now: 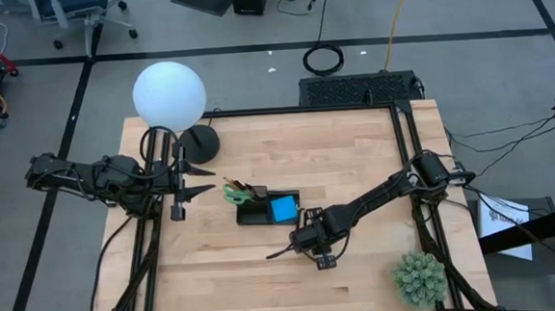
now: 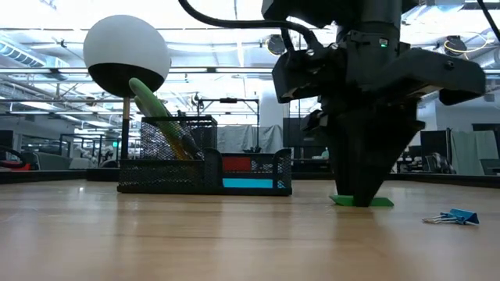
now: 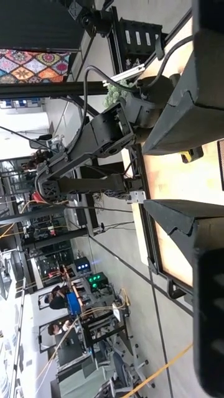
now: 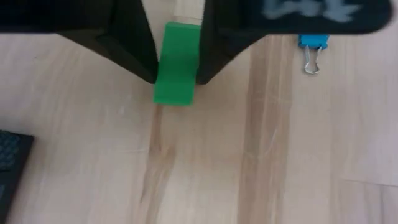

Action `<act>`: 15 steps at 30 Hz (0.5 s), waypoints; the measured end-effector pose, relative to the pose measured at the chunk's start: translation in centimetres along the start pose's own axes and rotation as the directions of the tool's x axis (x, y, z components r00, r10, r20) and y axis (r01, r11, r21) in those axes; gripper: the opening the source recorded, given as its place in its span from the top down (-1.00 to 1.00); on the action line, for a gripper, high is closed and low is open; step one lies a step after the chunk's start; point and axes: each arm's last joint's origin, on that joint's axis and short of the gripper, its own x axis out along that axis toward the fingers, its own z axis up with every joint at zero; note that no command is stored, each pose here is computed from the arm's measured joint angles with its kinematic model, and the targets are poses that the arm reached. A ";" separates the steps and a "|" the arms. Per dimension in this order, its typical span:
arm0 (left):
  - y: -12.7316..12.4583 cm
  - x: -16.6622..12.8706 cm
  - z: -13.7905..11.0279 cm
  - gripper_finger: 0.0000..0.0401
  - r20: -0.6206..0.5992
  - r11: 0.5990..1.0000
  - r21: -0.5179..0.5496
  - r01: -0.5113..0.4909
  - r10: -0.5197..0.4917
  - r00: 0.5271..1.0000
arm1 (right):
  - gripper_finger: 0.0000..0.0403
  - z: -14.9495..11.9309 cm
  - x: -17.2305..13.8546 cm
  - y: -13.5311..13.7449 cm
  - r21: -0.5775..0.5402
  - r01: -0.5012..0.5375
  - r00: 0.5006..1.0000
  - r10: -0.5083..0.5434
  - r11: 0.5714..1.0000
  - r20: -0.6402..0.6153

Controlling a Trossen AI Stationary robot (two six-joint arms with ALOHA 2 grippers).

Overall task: Pick and place office supplies into organizer
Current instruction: Put the green eraser into the black desk organizer

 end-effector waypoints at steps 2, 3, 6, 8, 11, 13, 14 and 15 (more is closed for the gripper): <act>0.0 0.0 0.0 0.35 0.000 1.000 0.000 0.000 0.000 1.000 | 0.68 0.0 -0.1 -0.2 0.005 -0.003 1.000 0.003 1.000 0.000; 0.0 0.0 0.0 0.35 0.000 1.000 0.000 0.000 0.000 1.000 | 0.74 0.0 -0.1 -0.3 0.007 -0.002 1.000 0.002 1.000 0.000; 0.0 0.0 0.0 0.35 0.000 1.000 0.000 0.000 0.000 1.000 | 0.88 0.1 -0.1 -0.6 0.015 -0.010 1.000 0.010 1.000 -0.003; 0.0 0.0 0.0 0.35 0.000 1.000 0.000 0.000 0.000 1.000 | 0.91 0.1 -0.1 -0.7 0.019 -0.013 1.000 0.013 1.000 -0.003; 0.0 0.0 0.0 0.35 0.000 1.000 0.001 0.000 0.000 1.000 | 0.90 0.2 -0.1 -0.9 0.025 -0.015 1.000 0.015 1.000 -0.003; 0.0 0.0 0.0 0.35 0.000 1.000 0.000 0.000 0.000 1.000 | 0.90 0.2 -0.3 -1.0 0.028 -0.019 1.000 0.019 0.999 0.000; 0.0 0.0 0.0 0.35 0.000 1.000 0.001 0.000 0.000 1.000 | 0.90 0.2 -0.3 -1.1 0.031 -0.024 1.000 0.024 0.999 0.000; 0.0 0.0 0.0 0.35 0.000 1.000 0.001 0.000 0.000 1.000 | 0.90 0.2 -0.3 -1.2 0.032 -0.032 0.999 0.032 0.999 0.000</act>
